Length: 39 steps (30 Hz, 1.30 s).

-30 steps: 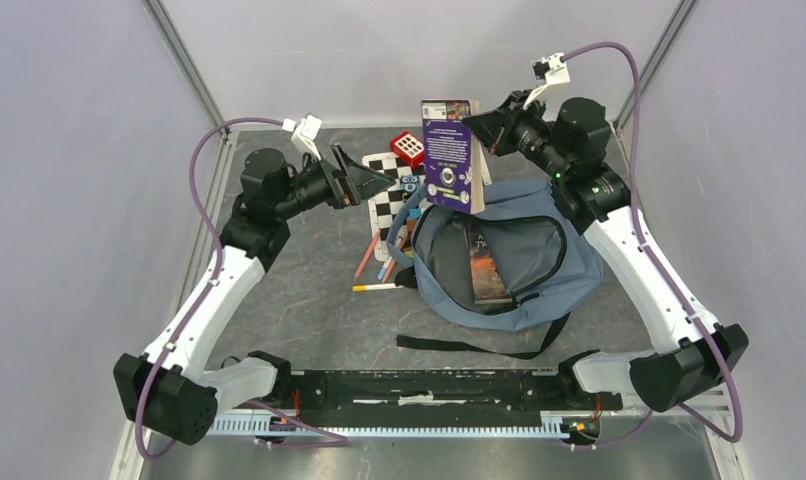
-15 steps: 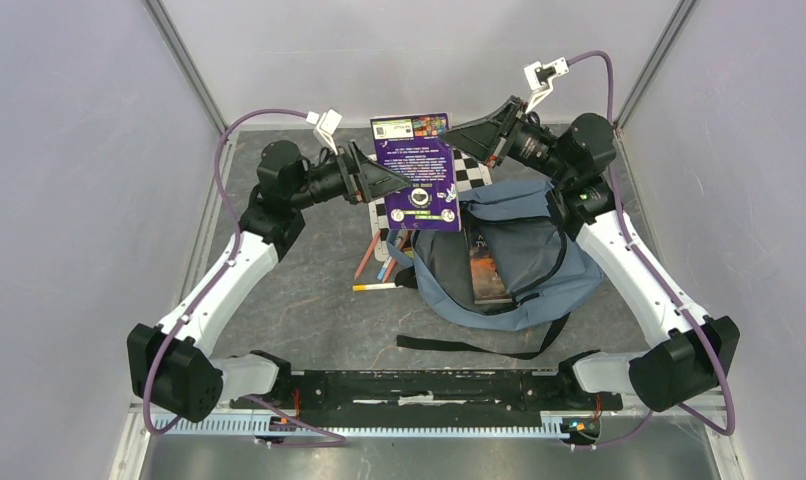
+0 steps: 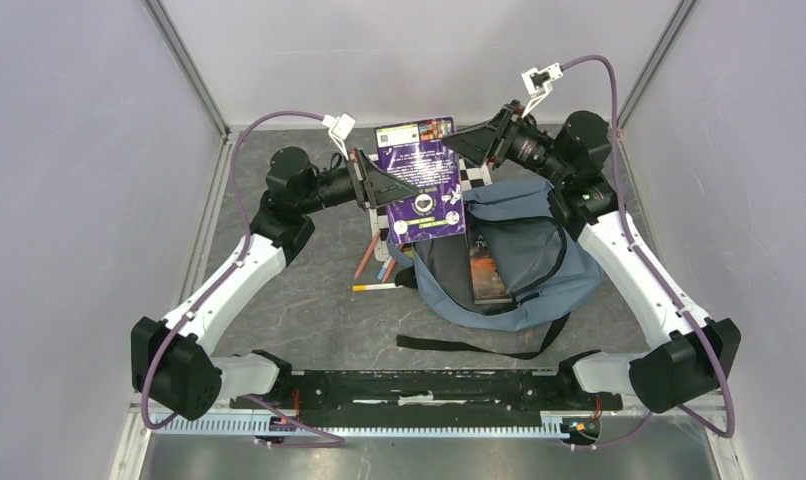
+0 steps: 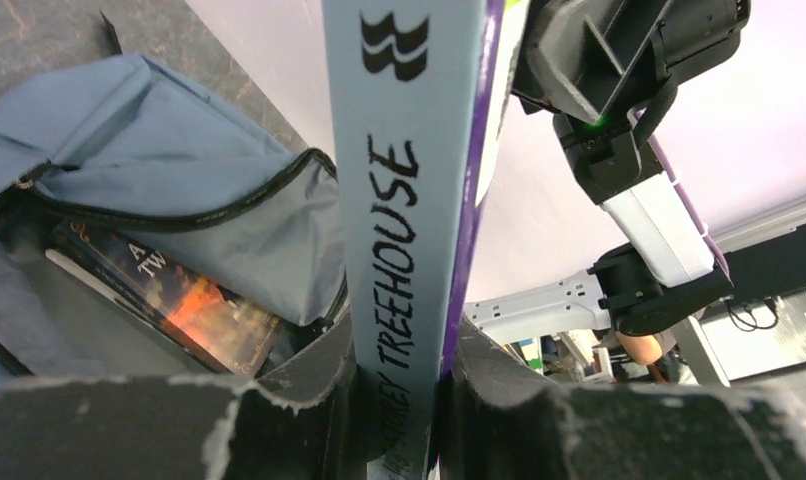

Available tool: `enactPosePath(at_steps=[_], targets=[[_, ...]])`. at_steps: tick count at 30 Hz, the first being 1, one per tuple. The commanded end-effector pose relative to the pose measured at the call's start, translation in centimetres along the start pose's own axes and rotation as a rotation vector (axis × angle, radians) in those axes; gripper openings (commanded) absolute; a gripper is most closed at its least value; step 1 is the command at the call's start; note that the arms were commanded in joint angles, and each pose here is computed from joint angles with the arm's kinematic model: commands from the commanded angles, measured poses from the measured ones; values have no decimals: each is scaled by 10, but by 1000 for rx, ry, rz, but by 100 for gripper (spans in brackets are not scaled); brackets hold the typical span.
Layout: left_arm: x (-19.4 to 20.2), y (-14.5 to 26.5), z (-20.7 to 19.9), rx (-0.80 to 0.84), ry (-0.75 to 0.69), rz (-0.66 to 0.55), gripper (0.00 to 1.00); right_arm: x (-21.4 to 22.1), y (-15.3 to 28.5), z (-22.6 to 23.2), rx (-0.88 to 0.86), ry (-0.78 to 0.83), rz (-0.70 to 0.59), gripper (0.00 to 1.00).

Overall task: Pack the student bag
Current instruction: Pick up the book from the center of the board, then place the book in the student bag.

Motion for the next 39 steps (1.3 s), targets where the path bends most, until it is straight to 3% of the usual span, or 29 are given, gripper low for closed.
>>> enactPosePath(at_steps=[1, 3, 5, 10, 16, 19, 26, 39], targets=[[-12, 3, -13, 12, -6, -80, 2, -5, 13, -14, 172, 126, -10, 65], [-10, 4, -9, -17, 10, -86, 2, -11, 26, -27, 283, 158, -20, 87], [-6, 5, -3, -48, 26, -86, 2, -20, 42, -40, 396, 196, -39, 98], [11, 8, 26, -217, 110, -63, 2, -32, 92, -77, 676, 246, -27, 98], [32, 3, 46, -325, 248, -24, 2, -22, 144, -110, 941, 377, 175, 98], [42, -7, 46, -318, 288, 11, 2, -5, 153, -111, 916, 438, 304, 98], [55, -26, 51, -322, 352, 56, 2, 39, 165, -109, 774, 484, 379, 98], [56, -30, 54, -344, 389, 68, 2, 73, 182, -169, 923, 534, 514, 98]])
Point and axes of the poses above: each gripper's point midway between its finger pads, its own y axis back along the fingers, its own z axis along the line the jaws close on, x = y × z, the point moved 4 cm from there along y, back along the fingers, and after that the axes turned 11 degrees about -y, right-handed, at the moved point
